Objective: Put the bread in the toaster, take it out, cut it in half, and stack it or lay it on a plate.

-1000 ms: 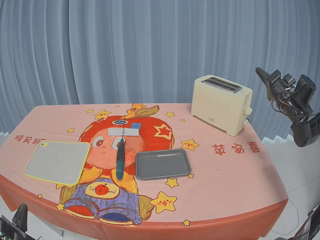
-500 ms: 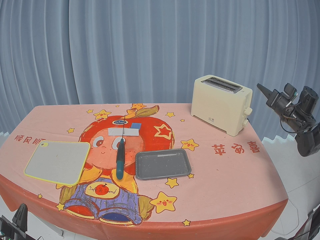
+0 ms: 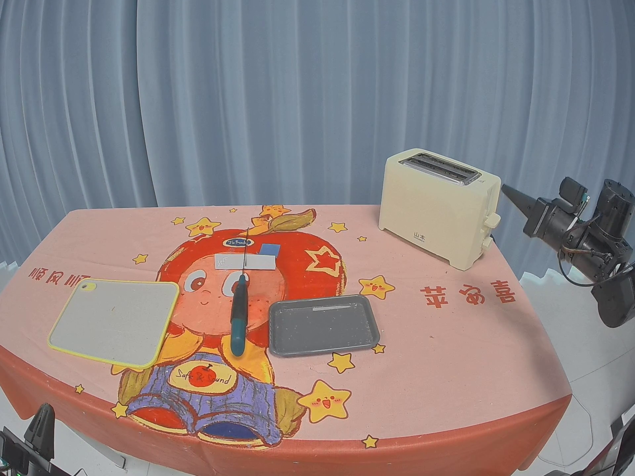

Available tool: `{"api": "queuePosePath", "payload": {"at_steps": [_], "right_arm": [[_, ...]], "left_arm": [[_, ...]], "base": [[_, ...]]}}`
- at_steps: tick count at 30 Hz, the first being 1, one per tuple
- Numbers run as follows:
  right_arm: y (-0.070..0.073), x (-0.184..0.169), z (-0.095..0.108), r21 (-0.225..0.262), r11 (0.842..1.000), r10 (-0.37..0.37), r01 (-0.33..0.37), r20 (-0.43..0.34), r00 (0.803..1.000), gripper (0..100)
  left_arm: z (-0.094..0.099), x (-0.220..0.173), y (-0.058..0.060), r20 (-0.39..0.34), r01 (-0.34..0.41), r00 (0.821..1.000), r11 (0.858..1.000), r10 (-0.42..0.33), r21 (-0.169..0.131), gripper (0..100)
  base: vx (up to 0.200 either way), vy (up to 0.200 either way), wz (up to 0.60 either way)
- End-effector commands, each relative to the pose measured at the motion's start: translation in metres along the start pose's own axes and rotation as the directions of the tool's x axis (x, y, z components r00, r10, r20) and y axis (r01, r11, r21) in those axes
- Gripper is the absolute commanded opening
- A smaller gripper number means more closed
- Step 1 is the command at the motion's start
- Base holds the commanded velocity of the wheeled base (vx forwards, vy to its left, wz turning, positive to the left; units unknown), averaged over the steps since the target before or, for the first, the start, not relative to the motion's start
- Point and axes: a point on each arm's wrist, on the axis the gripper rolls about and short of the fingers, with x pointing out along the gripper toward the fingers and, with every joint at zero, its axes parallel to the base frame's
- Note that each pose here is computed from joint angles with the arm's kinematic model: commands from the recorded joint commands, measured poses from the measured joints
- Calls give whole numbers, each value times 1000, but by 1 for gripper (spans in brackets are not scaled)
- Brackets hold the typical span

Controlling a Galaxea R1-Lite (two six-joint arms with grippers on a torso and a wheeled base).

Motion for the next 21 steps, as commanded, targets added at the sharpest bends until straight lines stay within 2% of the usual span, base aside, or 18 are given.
{"api": "queuePosePath", "payload": {"at_steps": [1,6,8,12,18,21], "right_arm": [[25,-21,9,7,1000,22,-22,-53,998,0],[20,-25,-1,10,1000,-2,3,-109,994,0],[18,-29,-12,2,1000,-13,14,-149,989,0],[14,-32,-32,19,999,-28,33,-220,975,0],[1,-28,-44,34,997,-63,74,-258,964,0],[-5,-26,-49,21,996,-77,86,-278,958,0]], "left_arm": [[-5,1,0,-16,-1,1000,1000,1,0,0],[-5,1,0,-16,-1,1000,1000,1,0,0],[-5,1,0,-16,-1,1000,1000,1,0,0],[-5,1,0,-16,-1,1000,1000,1,0,0],[-5,1,0,-16,-1,1000,1000,1,0,0],[-5,1,0,-16,-1,1000,1000,1,0,0]], "base": [[0,0,0],[0,0,0],[0,0,0],[0,0,0],[0,0,0],[0,0,0]]}}
